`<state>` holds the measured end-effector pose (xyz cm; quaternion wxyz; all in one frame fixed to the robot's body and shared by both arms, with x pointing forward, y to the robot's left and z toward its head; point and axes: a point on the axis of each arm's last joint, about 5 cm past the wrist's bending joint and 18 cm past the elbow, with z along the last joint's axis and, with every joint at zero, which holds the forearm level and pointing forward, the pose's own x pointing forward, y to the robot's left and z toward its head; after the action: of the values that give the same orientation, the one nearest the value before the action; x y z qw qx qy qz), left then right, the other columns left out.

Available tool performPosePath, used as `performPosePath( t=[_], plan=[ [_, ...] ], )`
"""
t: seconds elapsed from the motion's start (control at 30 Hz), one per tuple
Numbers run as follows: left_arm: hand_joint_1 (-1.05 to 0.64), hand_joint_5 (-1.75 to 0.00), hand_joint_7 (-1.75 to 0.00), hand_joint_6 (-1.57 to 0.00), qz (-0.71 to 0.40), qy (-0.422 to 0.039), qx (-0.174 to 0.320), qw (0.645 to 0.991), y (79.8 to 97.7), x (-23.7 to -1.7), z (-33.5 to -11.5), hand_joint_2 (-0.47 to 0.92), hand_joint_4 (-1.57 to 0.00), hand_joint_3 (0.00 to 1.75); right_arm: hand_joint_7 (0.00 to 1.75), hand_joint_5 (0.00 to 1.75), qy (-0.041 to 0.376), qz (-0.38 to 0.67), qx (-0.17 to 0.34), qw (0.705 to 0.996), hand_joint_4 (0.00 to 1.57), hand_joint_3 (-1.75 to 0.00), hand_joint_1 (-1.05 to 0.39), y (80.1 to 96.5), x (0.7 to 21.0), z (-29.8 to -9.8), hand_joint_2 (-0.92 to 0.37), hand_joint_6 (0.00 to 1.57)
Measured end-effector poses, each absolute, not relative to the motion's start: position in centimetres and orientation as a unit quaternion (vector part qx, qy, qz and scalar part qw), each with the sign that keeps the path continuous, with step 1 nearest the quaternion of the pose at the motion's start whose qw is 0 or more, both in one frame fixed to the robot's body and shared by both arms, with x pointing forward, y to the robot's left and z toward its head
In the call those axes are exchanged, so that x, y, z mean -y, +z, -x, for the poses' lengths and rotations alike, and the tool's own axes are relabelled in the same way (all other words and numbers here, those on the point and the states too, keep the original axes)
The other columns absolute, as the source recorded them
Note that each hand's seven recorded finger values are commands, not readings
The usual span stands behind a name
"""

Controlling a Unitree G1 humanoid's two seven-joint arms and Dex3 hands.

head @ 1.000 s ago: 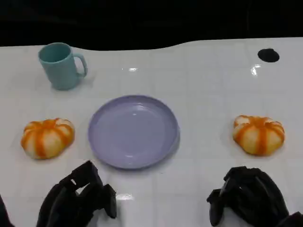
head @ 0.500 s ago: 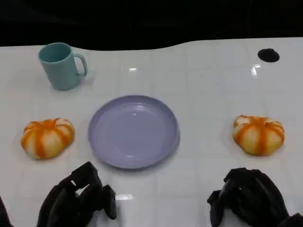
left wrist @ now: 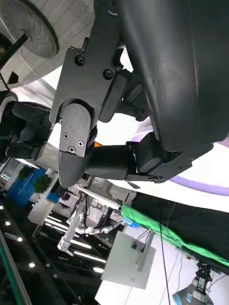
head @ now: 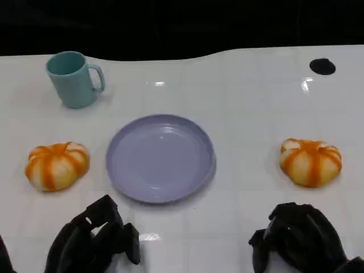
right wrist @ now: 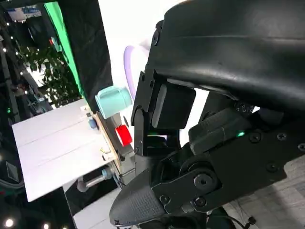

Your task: Grasp the bread from the table and place it into the plate.

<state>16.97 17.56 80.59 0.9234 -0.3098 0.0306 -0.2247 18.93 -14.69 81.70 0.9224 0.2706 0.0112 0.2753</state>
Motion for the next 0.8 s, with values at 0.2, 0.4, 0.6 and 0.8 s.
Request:
performPosePath(
  t=[0.2,0.4,0.6,0.8],
  plan=[
    [-0.66,-1.75,-1.67,-0.66,0.310,-0.225,-0.031,0.923,80.6,-17.6,-17.0,0.92,-0.82,0.22,0.59,1.07,0.276,-0.273,-0.010,0.921,1.29,0.00,-1.05,81.6,14.7,-19.0,-0.86,1.35],
    [-0.66,-1.75,-1.63,-0.67,0.317,-0.225,-0.037,0.921,80.5,-17.5,-16.9,0.92,-0.82,0.21,0.47,0.96,0.283,-0.256,0.018,0.924,1.20,-0.02,-1.05,82.0,14.9,-19.3,-0.90,1.28],
    [-0.68,-1.75,-1.67,-0.67,0.312,-0.225,-0.034,0.922,80.5,-17.5,-17.0,0.92,-0.82,0.22,0.59,1.00,0.278,-0.189,0.077,0.939,1.03,-0.07,-1.05,82.6,15.2,-19.7,-0.92,1.07],
    [-0.68,-1.75,-1.67,-0.66,0.312,-0.227,-0.033,0.922,80.5,-17.4,-17.2,0.92,-0.83,0.22,1.10,1.23,0.261,-0.135,0.137,0.946,0.70,-0.21,-1.05,83.7,15.4,-20.4,-0.92,0.58]
  ],
)
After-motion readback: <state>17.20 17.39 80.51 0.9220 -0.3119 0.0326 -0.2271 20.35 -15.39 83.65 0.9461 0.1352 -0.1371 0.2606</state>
